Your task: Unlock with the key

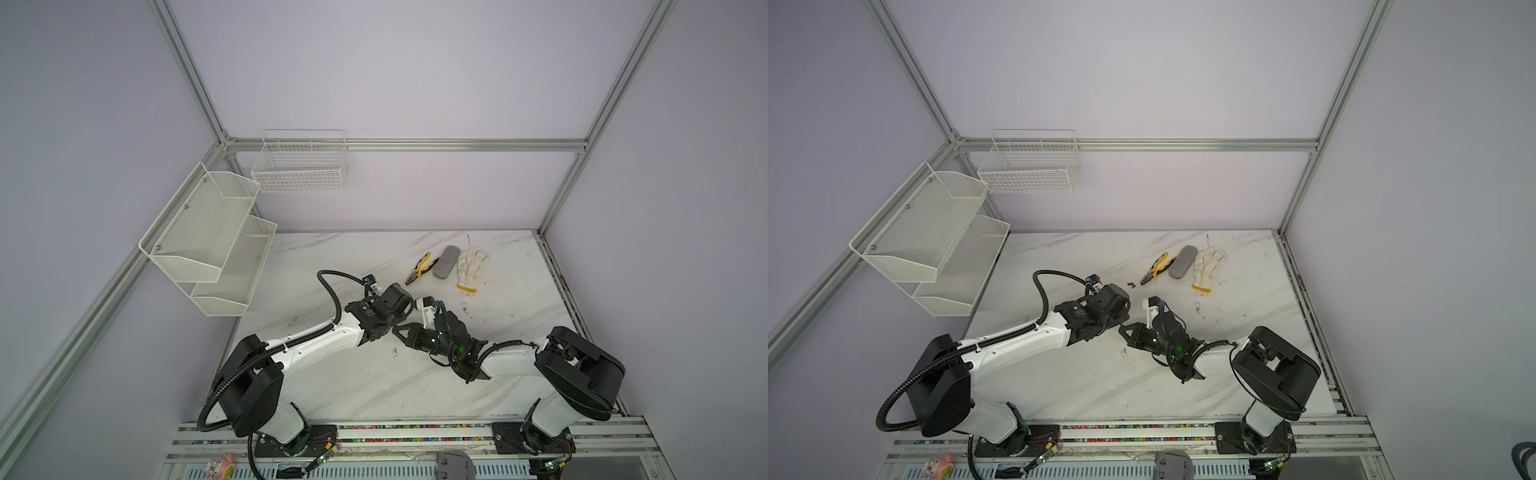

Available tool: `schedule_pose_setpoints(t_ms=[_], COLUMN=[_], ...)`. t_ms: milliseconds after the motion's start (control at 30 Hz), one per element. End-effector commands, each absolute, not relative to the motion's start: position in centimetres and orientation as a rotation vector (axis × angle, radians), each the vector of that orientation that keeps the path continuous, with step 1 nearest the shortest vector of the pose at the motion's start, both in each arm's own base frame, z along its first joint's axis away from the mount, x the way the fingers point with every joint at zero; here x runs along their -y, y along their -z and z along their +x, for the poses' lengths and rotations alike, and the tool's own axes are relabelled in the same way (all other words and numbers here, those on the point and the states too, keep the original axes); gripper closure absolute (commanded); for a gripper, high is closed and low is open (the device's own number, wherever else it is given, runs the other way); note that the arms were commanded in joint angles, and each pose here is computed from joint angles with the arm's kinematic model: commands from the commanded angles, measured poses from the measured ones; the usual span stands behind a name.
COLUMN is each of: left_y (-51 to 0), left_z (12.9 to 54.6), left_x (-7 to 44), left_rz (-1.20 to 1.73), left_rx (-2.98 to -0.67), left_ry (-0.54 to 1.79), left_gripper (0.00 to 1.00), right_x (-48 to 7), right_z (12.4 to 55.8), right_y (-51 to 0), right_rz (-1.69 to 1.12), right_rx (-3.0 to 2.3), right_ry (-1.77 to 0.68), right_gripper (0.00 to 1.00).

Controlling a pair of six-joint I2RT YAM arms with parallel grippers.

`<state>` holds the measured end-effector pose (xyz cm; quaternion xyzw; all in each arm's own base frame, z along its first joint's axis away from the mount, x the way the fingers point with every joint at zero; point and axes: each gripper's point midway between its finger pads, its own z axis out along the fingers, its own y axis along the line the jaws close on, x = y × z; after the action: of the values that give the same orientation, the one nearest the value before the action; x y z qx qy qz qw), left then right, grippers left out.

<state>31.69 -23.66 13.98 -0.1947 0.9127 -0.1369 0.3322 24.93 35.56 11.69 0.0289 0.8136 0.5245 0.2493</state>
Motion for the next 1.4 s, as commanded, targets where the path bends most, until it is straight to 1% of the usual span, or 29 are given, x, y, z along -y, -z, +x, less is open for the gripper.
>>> schedule_pose_setpoints(t_ms=[0, 233, 367, 533, 833, 1133, 1233, 1367], left_y=[-16.4, -16.2, -16.3, -17.0, -17.0, -15.1, -14.7, -14.9], left_z=[32.3, 31.9, 31.6, 31.0, 30.0, 28.4, 28.1, 28.0], left_x=[23.9, 23.5, 24.3, 25.4, 25.0, 23.9, 23.3, 23.8], left_rz=[-0.514, -0.505, -0.514, -0.502, -0.443, -0.344, -0.35, -0.356], left_rx=[-2.332, -2.344, -2.365, -2.375, -2.385, -2.45, -2.453, -2.462], left_ry=[0.396, 0.369, 0.419, 0.503, 0.502, 0.347, 0.323, 0.355], left_gripper=[1.0, 1.0, 1.0, 1.0, 1.0, 1.0, 1.0, 1.0], right_x=[-35.4, -35.3, -35.8, -36.5, -37.1, -36.2, -35.8, -35.8], right_z=[26.1, 26.6, 26.5, 26.3, 25.5, 26.1, 26.2, 26.3], right_y=[-13.3, -14.3, -14.5, -15.3, -16.5, -18.4, -18.8, -18.4], right_rz=[0.118, 0.13, 0.128, 0.098, 0.033, 0.033, 0.047, 0.043], right_rx=[-2.18, -2.152, -2.143, -2.12, -2.093, -2.053, -2.043, -2.045], right_ry=[-1.381, -1.363, -1.383, -1.423, -1.523, -1.549, -1.546, -1.533], right_gripper=[1.0, 1.0, 1.0, 1.0, 1.0, 1.0, 1.0, 1.0])
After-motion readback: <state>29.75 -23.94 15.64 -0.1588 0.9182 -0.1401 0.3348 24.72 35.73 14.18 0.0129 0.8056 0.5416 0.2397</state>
